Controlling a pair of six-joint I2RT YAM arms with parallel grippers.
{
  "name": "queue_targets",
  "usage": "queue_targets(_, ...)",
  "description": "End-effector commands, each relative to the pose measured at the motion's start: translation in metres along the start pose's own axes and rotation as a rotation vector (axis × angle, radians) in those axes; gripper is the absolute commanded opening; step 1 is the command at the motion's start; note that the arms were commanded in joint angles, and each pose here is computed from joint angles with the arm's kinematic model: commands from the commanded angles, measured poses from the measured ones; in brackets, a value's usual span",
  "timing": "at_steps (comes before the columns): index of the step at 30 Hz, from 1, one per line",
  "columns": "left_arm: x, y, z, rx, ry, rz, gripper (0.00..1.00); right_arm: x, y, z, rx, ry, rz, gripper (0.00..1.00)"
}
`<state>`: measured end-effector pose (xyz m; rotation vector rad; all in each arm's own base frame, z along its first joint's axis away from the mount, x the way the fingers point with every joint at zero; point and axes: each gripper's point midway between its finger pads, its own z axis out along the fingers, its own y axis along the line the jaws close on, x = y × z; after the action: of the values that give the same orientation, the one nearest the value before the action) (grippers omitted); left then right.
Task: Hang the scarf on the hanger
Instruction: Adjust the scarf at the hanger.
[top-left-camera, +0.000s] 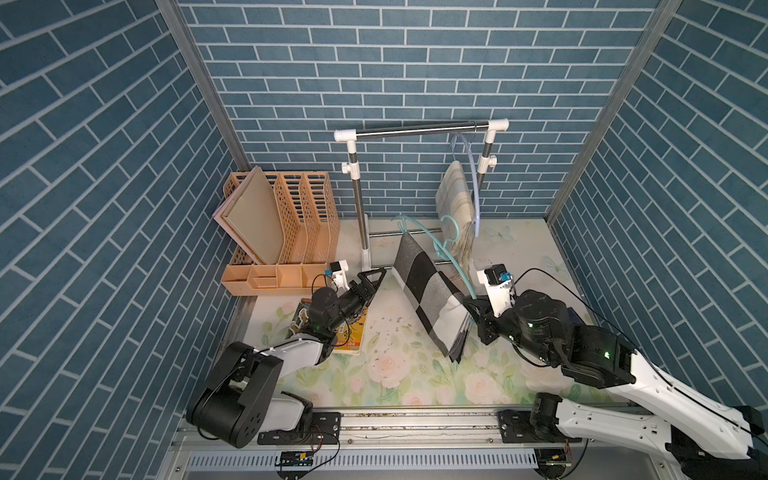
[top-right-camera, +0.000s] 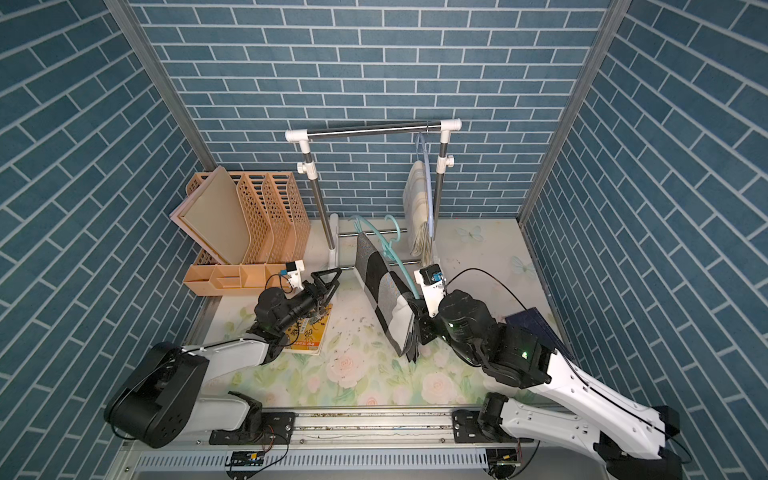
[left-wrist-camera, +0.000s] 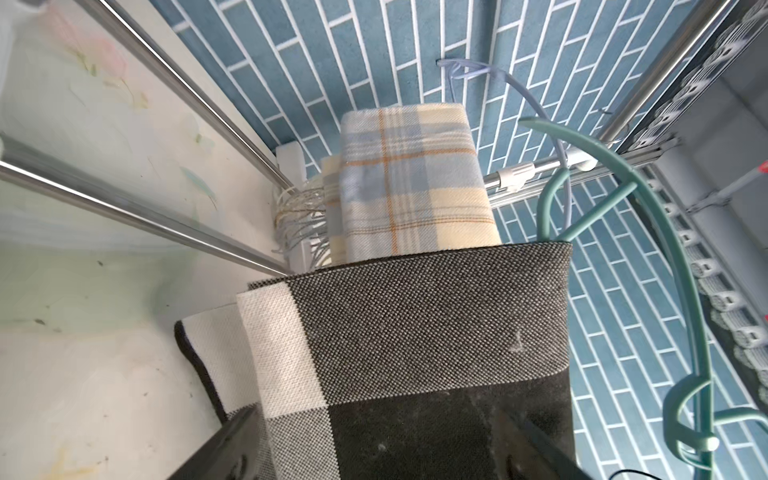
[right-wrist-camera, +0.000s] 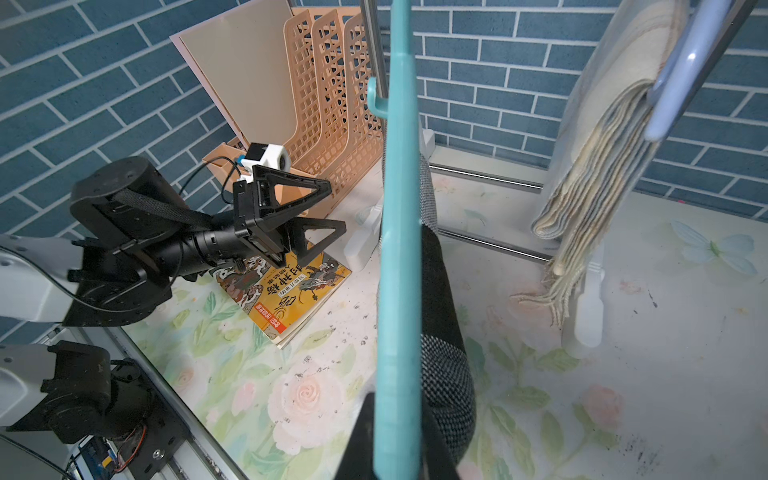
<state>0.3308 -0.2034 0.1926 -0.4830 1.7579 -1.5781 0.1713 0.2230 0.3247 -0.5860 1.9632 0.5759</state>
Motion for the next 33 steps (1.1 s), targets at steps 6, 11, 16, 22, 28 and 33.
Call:
queue_targets(6,0.021,-0.010,0.006,0.167,0.075,-0.065,0.90,-0.067,0.008,-0.031,-0.059,-0.222,0.087,0.00)
queue_targets(11,0.027,-0.016,0.012,0.251,0.095,-0.086,0.89,-0.071,0.011,-0.033,-0.073,-0.224,0.087,0.00)
queue_targets(16,0.028,-0.020,0.019,0.278,0.103,-0.073,0.89,-0.074,0.013,-0.034,-0.086,-0.232,0.095,0.00)
queue_targets(22,0.029,-0.032,0.026,0.338,0.120,-0.051,0.87,-0.078,0.014,-0.037,-0.096,-0.238,0.099,0.00)
queue_targets(28,0.031,-0.030,0.029,0.355,0.125,-0.062,0.87,-0.084,0.017,-0.043,-0.116,-0.254,0.111,0.00)
queue_targets(33,0.030,-0.039,0.032,0.384,0.133,-0.050,0.85,-0.087,0.019,-0.044,-0.128,-0.256,0.118,0.00)
